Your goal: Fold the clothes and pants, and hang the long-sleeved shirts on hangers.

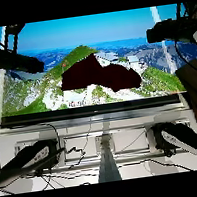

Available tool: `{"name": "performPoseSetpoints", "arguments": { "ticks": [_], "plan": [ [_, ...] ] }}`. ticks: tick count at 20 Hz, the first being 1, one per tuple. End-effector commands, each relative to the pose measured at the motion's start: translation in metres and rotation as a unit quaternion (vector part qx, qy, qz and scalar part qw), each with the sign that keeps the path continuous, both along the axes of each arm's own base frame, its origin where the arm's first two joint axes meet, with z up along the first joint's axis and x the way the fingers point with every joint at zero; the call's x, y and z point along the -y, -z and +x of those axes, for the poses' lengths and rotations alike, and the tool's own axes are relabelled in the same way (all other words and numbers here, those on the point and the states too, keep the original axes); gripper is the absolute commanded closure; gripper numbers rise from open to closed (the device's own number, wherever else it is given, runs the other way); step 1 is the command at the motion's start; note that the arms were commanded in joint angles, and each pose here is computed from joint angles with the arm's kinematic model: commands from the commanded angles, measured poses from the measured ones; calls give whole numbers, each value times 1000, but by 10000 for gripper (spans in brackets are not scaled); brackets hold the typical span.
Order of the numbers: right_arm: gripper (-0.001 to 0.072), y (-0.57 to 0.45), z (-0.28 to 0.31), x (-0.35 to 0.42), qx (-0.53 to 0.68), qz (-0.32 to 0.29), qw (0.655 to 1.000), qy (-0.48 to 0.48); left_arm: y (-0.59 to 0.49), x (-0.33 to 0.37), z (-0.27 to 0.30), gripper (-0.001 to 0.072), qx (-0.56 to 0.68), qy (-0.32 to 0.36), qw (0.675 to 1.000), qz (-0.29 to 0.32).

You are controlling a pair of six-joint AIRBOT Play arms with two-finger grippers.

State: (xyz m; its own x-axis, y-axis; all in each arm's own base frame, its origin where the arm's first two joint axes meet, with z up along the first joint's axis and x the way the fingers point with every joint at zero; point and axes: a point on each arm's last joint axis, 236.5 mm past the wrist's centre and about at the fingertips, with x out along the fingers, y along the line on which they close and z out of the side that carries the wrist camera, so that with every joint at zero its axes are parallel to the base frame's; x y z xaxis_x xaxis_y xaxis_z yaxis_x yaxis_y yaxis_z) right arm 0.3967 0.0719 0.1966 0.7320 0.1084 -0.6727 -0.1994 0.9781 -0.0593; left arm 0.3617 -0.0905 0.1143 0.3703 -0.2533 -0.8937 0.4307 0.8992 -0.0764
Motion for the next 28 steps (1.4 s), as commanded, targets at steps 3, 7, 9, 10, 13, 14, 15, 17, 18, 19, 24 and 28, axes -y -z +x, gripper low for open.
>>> {"name": "performPoseSetpoints", "arguments": {
  "ticks": [3, 7, 9, 10, 13, 14, 15, 17, 18, 19, 24, 28],
  "plan": [
    [701, 0, 0, 0, 0, 0, 1000, 0, -1, 2, 1, 687, 2, 0, 1000, -6],
    [702, 0, 0, 0, 0, 0, 1000, 0, -2, 3, 4, 687, 8, -1, 1000, -9],
    [701, 0, 0, 0, 0, 0, 1000, 0, 0, 3, 5, 687, 7, -1, 1000, -8],
    [701, 0, 0, 0, 0, 0, 1000, 0, 3, 3, 5, 687, 2, -1, 1000, -7],
    [702, 0, 0, 0, 0, 0, 1000, 0, 29, -1, 3, 687, -28, -4, 1000, 4],
    [701, 0, 0, 0, 0, 0, 1000, 0, 40, -3, 1, 687, -40, -4, 999, 9],
    [701, 0, 0, 0, 0, 0, 1000, 0, 54, -6, -2, 687, -50, -3, 999, 12],
    [701, 0, 0, 0, 0, 0, 1000, 0, 88, -19, -14, 686, -83, -23, 996, 13],
    [701, 0, 0, 0, 0, 0, 1000, 0, 107, -28, -24, 675, -106, -36, 994, 13],
    [701, 0, 0, 0, 0, 1, 1000, 0, 127, -35, -35, 675, -129, -53, 990, 6],
    [702, -11, 9, -2, 29, 6, 1000, -1, 173, -20, -44, 89, -153, -135, 973, -102],
    [701, -15, 12, -5, 40, 12, 999, -3, 198, 6, -34, 90, -150, -98, 978, -110]
  ]
}}
